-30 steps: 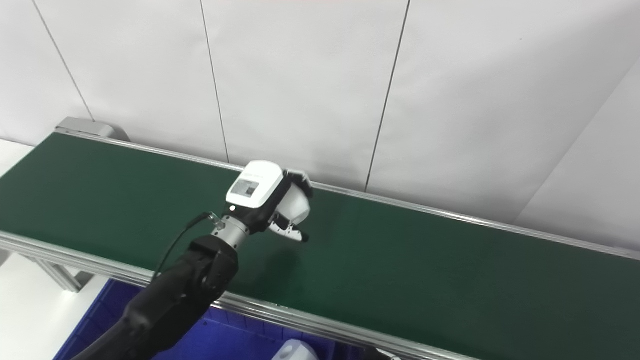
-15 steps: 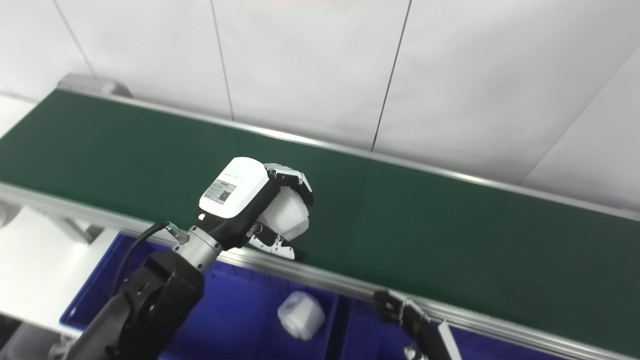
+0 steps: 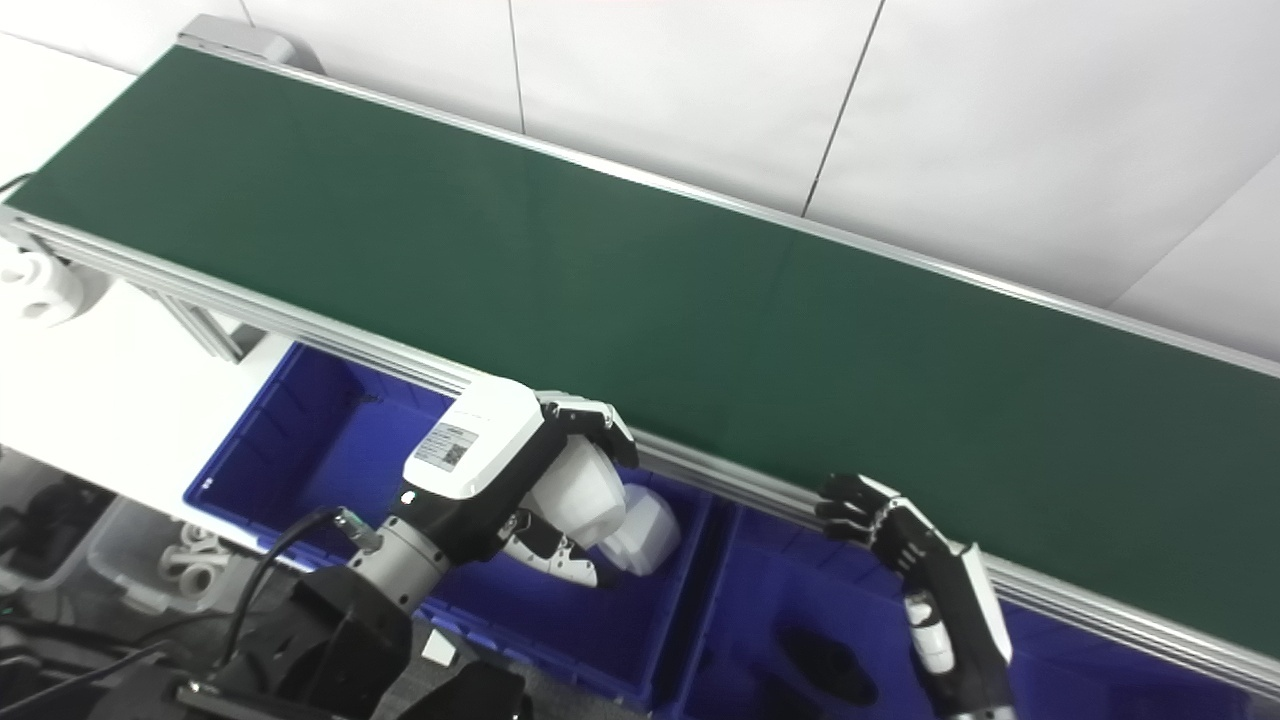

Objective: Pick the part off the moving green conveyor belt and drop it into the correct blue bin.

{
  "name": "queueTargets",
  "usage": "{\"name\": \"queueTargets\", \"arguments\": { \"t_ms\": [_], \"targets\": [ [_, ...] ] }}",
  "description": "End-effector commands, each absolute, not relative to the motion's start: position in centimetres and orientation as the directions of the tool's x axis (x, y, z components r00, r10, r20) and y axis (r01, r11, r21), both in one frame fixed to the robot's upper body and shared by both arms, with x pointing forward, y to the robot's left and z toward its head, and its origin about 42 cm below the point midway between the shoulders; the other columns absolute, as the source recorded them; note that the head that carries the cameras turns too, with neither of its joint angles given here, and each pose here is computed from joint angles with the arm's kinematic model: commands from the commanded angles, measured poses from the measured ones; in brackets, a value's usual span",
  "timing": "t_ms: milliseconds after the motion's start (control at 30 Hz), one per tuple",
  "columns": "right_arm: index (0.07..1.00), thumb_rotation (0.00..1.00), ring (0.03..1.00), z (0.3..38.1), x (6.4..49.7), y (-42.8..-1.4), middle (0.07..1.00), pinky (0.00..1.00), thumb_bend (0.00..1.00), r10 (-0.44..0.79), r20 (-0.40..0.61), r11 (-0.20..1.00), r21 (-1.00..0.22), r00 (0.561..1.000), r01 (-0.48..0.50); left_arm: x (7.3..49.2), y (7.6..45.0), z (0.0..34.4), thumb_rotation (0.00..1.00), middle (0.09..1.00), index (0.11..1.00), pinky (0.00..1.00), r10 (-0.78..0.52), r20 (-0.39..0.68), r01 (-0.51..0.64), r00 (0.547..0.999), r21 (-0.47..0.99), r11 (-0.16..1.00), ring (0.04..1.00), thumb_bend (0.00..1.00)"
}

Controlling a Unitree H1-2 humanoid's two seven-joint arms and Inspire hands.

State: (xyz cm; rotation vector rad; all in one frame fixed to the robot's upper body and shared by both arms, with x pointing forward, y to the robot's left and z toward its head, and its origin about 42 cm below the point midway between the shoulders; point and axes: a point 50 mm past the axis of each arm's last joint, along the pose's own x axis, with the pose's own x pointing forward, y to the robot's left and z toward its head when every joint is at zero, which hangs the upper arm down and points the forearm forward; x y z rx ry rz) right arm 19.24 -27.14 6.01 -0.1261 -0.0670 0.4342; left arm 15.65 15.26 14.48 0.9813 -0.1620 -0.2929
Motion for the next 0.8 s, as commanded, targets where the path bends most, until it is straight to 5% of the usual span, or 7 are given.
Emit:
{"name": "queueTargets", "arguments": {
  "t_ms": [0,600,700,767],
  "targets": [
    [0.761,0.99,0.721,6.5,19.4,-27.7,0.757,0.67,0.94,0.422,0.052,0.901,-0.136,0.905,-0.412,15.9,15.1,14.9,0.0,0.431,0.542,0.29,-0.316,0.093,0.098,0.944,0.837,0.539,0.358,0.51],
    [0.759,1.0,0.722,6.3,18.8,-27.8,0.754,0.68,0.93,0.42,0.053,0.901,-0.149,0.906,-0.408,16.8,16.1,14.9,0.0,0.434,0.537,0.33,-0.241,0.143,-0.004,0.96,0.866,0.5,0.391,0.51],
    [0.76,1.0,0.722,6.4,18.8,-27.7,0.755,0.68,0.93,0.419,0.05,0.901,-0.144,0.906,-0.409,16.6,16.1,15.1,0.05,0.626,0.501,0.49,-0.238,0.132,-0.013,0.962,0.897,0.442,0.583,0.52],
    [0.762,0.99,0.719,6.4,18.8,-27.7,0.756,0.67,0.93,0.419,0.047,0.901,-0.146,0.907,-0.409,16.4,16.0,15.1,0.31,0.8,0.693,0.68,-0.241,0.105,0.001,0.965,0.916,0.402,0.762,0.84]
  ]
}}
